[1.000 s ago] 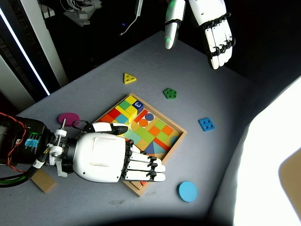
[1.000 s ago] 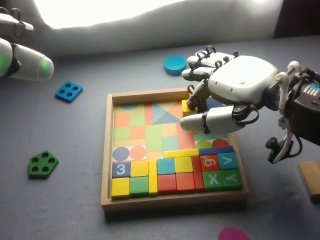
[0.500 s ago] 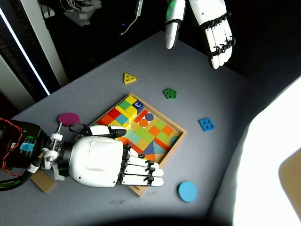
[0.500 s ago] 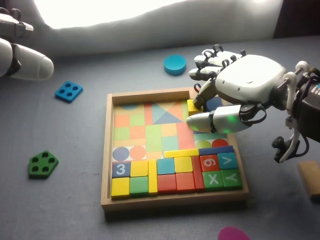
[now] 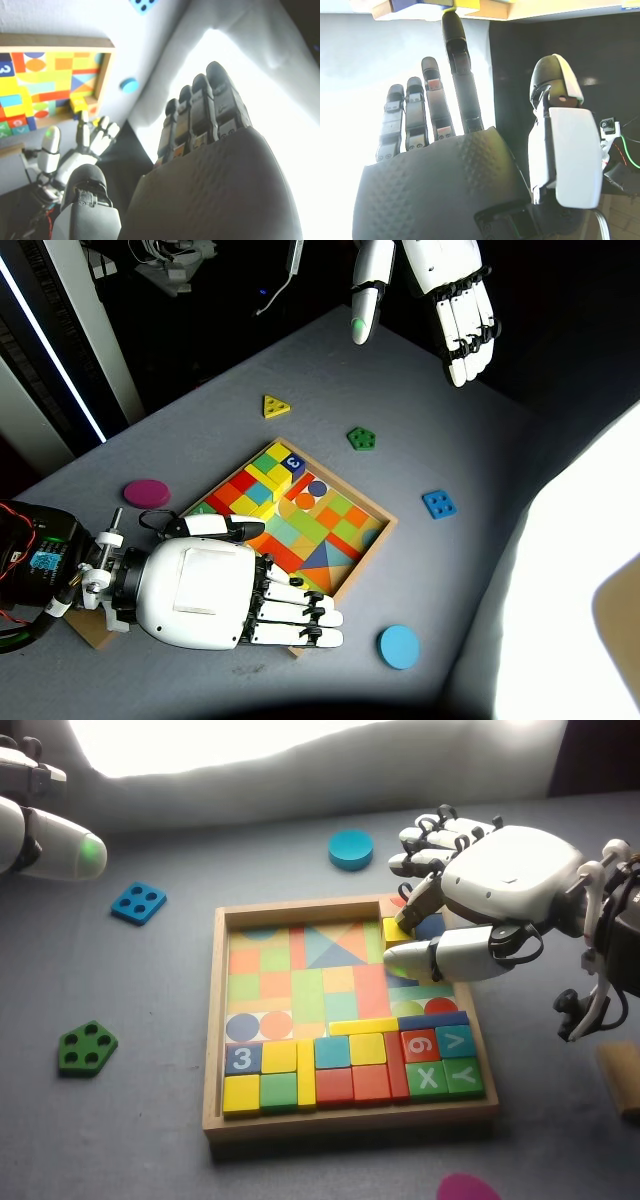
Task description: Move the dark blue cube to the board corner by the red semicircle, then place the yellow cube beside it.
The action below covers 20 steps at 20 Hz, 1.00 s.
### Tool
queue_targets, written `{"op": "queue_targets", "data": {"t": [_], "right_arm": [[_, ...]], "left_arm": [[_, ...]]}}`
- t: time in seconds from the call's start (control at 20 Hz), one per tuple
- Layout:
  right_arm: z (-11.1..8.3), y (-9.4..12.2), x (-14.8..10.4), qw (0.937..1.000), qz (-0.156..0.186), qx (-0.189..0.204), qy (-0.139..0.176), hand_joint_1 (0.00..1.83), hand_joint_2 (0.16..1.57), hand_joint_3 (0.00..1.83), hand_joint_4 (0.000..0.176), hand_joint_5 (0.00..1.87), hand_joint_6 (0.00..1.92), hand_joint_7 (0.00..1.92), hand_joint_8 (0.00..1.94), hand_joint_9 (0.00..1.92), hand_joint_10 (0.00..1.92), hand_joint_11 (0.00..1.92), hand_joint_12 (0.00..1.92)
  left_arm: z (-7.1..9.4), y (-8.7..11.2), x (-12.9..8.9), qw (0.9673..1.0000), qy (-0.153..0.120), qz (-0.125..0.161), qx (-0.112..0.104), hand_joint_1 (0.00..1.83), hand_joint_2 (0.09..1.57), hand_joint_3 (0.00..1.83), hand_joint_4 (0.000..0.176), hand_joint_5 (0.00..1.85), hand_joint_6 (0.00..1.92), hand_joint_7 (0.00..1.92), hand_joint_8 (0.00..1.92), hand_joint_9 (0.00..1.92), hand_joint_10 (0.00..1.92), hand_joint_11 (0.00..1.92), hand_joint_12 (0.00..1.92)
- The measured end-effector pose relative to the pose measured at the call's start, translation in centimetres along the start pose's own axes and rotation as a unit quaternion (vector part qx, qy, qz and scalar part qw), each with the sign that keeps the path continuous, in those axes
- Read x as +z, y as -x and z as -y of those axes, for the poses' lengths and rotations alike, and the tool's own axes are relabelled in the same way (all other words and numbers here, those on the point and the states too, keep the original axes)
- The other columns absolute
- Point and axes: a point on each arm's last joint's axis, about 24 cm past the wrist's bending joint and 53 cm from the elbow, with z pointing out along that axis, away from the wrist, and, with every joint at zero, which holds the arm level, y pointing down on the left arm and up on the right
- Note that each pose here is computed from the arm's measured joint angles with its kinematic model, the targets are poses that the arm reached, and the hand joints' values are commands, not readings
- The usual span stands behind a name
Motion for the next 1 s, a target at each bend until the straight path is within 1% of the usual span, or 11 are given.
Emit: {"op": "queue_targets", "data": {"t": [0.2,0.3,0.4,0.45,0.5,0.65,0.7,0.85,0.9,1.0], "right_arm": [[0.1,0.3,0.0,1.0000,0.002,-0.003,0.000,0.00,1.15,0.00,0.000,0.86,0.00,0.24,0.00,0.03,0.01,0.00,0.00],[0.1,0.5,0.1,1.0000,0.003,-0.007,-0.001,0.00,1.15,0.00,0.000,0.87,0.01,0.24,0.00,0.04,0.01,0.00,0.00],[0.2,1.2,0.2,0.9999,0.007,-0.011,-0.003,0.00,1.15,0.00,0.000,0.86,0.00,0.22,0.00,0.03,0.01,0.00,0.00],[0.2,1.8,0.2,0.9999,0.011,-0.008,-0.005,0.00,1.15,0.00,0.002,0.87,0.01,0.24,0.01,0.05,0.01,0.00,0.00],[0.2,2.3,0.2,0.9998,0.017,-0.007,-0.005,0.00,1.15,0.00,0.000,0.87,0.01,0.24,0.00,0.05,0.01,0.00,0.00],[-0.3,3.8,0.3,0.9994,0.036,-0.003,0.002,0.00,1.15,0.00,0.000,0.87,0.01,0.24,0.01,0.03,0.01,0.00,0.00],[-0.5,4.1,0.3,0.9992,0.039,-0.002,0.004,0.00,1.15,0.00,0.000,0.87,0.01,0.23,0.00,0.03,0.01,0.00,0.00],[-0.6,4.8,0.3,0.9990,0.044,0.007,0.005,0.00,1.15,0.00,0.000,0.87,0.01,0.22,0.00,0.02,0.00,0.00,0.00],[-0.4,5.3,0.1,0.9988,0.048,0.011,0.004,0.00,1.15,0.00,0.003,0.86,0.00,0.22,0.00,0.02,0.00,0.00,0.00],[-0.4,7.1,-0.6,0.9980,0.061,0.014,0.003,0.00,1.15,0.00,0.000,0.85,0.00,0.21,0.00,0.02,0.00,0.00,0.00]], "left_arm": [[0.0,0.0,0.0,1.0000,0.000,0.000,0.000,0.00,1.07,0.00,0.000,0.06,0.01,0.11,0.00,0.09,0.00,0.00,0.36],[0.0,0.0,0.0,1.0000,0.000,0.000,0.000,0.00,1.06,0.00,0.000,0.04,0.00,0.09,0.00,0.08,0.00,0.00,0.34],[0.0,0.0,0.0,1.0000,0.000,0.000,0.000,0.00,1.06,0.00,0.000,0.06,0.00,0.10,0.00,0.09,0.00,0.00,0.37],[0.0,0.0,0.0,1.0000,0.000,0.000,0.000,0.00,1.06,0.00,0.000,0.05,0.00,0.09,0.00,0.08,0.00,0.00,0.37],[0.0,0.0,0.0,1.0000,0.000,0.000,0.000,0.00,1.06,0.00,0.000,0.04,0.00,0.09,0.00,0.08,0.00,0.00,0.37],[0.0,0.0,0.0,1.0000,0.000,0.000,0.000,0.00,1.07,0.00,0.000,0.03,0.00,0.08,0.00,0.07,0.00,0.00,0.29],[0.0,0.0,0.0,1.0000,0.000,0.000,0.000,0.00,1.06,0.00,0.000,0.05,0.00,0.09,0.00,0.08,0.00,0.00,0.33],[0.0,0.0,0.0,1.0000,0.000,0.000,0.000,0.00,1.05,0.00,0.000,0.05,0.00,0.09,0.00,0.08,0.00,0.00,0.34],[0.0,0.0,0.0,1.0000,0.000,0.000,0.000,0.00,1.05,0.00,0.000,0.05,0.00,0.09,0.00,0.08,0.00,0.00,0.34],[0.0,0.0,0.0,1.0000,0.000,0.001,0.000,0.00,1.05,0.00,0.000,0.06,0.00,0.10,0.00,0.09,0.00,0.00,0.36]]}}
